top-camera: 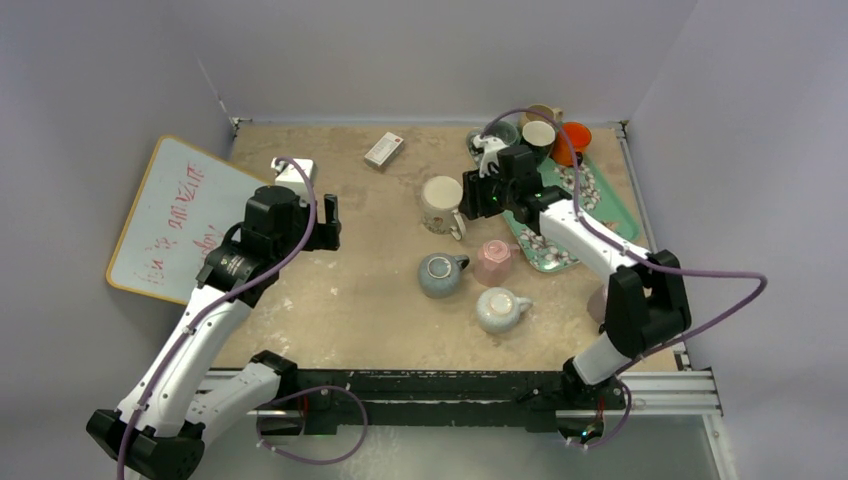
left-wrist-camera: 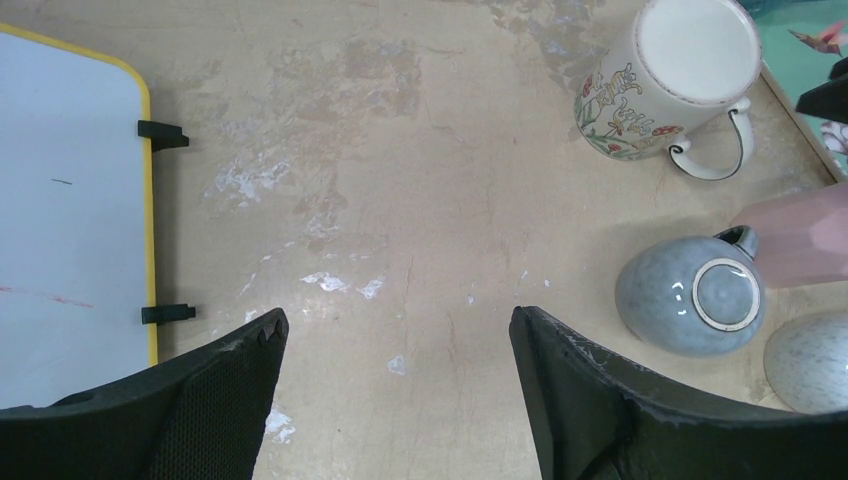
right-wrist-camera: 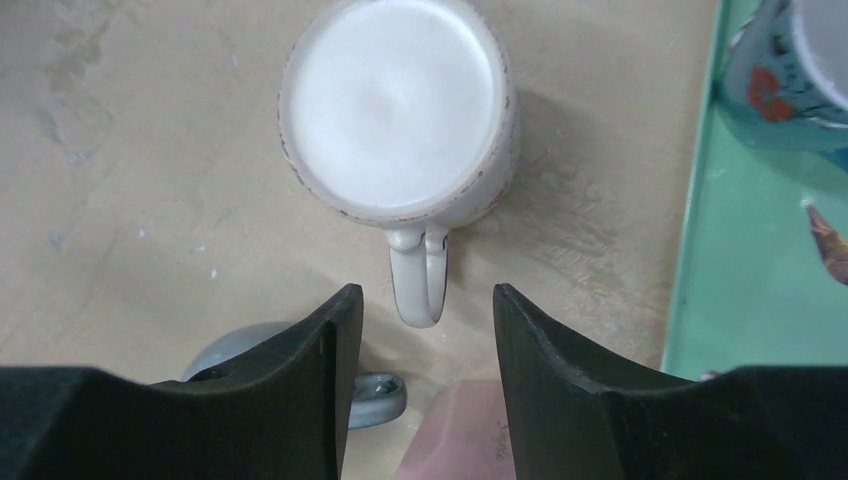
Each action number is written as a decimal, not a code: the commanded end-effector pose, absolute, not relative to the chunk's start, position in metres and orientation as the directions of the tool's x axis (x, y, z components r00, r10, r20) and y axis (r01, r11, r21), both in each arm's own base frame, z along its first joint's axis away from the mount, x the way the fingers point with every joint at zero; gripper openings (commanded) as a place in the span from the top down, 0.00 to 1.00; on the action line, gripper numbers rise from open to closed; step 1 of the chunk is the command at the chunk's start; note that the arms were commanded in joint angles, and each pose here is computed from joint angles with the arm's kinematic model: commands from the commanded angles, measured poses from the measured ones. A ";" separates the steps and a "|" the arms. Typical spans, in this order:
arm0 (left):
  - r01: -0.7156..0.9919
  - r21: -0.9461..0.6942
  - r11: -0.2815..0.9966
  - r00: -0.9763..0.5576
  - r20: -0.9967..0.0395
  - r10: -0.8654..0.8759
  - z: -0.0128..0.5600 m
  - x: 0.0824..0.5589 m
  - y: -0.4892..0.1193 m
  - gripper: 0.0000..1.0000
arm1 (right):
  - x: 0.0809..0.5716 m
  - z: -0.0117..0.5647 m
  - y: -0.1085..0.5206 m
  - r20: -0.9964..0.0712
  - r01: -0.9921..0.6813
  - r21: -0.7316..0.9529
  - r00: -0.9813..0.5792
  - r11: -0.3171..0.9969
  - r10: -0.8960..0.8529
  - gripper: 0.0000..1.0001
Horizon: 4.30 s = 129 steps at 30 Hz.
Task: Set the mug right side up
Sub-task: Move the cup to the center of the board, then turn over the cup at the center of the board.
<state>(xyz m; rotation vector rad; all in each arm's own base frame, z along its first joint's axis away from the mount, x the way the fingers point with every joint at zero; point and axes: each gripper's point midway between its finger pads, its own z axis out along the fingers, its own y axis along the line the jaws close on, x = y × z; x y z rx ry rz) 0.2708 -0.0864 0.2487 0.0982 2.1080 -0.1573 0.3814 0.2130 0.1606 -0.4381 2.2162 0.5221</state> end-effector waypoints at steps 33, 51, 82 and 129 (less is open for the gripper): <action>0.056 -0.278 0.959 -0.571 -0.797 -0.198 0.250 0.288 -0.114 0.24 | 0.368 0.157 0.382 -0.669 -0.483 0.595 -0.740 0.643 0.063 0.57; 0.102 -0.375 0.921 -0.652 -0.725 -0.222 0.193 0.341 -0.189 0.44 | 0.365 0.213 0.254 -0.711 -0.291 0.611 -0.611 0.736 0.348 0.38; 0.020 -0.099 0.995 -0.707 -0.705 -0.056 0.110 0.396 -0.233 0.58 | 0.349 0.236 0.215 -0.756 -0.257 0.605 -0.483 0.754 0.442 0.25; -0.228 -0.678 0.698 -0.593 -0.472 -0.652 0.179 0.384 -0.155 1.00 | 0.333 0.232 0.339 -0.224 -0.059 0.950 -0.810 0.305 0.542 0.31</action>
